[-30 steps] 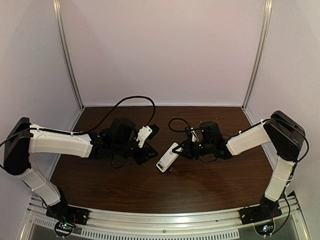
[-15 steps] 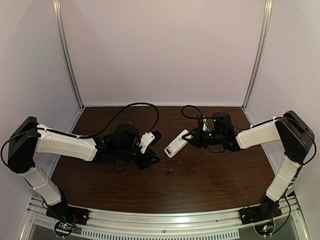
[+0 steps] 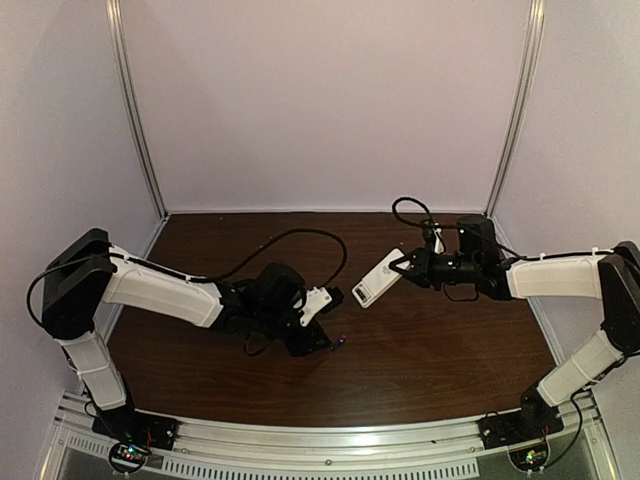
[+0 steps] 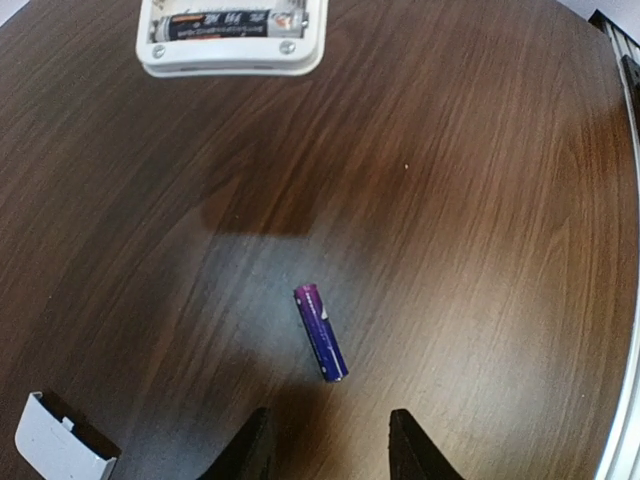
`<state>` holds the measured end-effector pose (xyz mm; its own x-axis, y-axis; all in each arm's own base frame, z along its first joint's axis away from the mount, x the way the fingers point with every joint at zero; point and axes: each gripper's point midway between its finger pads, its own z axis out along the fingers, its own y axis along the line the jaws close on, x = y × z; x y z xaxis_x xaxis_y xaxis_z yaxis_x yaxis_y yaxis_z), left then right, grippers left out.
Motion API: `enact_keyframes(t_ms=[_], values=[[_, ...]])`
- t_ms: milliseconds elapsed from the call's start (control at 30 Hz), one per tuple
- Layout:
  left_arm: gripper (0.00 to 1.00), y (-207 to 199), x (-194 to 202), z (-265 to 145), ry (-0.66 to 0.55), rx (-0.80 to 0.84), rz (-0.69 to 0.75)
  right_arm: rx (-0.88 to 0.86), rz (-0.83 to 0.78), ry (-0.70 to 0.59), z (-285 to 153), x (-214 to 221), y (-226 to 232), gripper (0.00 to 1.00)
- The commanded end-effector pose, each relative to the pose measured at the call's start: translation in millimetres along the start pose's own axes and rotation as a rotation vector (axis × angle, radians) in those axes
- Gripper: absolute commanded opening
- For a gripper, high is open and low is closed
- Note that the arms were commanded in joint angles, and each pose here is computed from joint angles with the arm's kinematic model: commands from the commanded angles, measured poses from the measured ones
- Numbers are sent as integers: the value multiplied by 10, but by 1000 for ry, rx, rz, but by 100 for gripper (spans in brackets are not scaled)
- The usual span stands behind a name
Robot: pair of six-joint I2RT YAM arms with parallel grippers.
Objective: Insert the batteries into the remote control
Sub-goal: Pick up the battery from the center of the board.
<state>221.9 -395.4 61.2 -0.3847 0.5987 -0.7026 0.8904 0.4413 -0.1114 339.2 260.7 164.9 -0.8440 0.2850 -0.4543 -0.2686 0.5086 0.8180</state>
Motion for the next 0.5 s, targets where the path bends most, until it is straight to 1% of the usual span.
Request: enact_keyframes(t_ms=[0, 100, 233, 467], values=[[40, 87, -51, 58, 48, -48, 45, 45, -12, 19, -161, 98, -144, 0], [40, 126, -45, 93, 103, -67, 66, 80, -15, 16, -234, 111, -238, 0], [41, 141, 3, 162, 169, -67, 81, 76, -13, 15, -311, 136, -284, 0], [41, 60, 36, 265, 188, -32, 80, 50, -53, 10, -421, 182, -231, 0]])
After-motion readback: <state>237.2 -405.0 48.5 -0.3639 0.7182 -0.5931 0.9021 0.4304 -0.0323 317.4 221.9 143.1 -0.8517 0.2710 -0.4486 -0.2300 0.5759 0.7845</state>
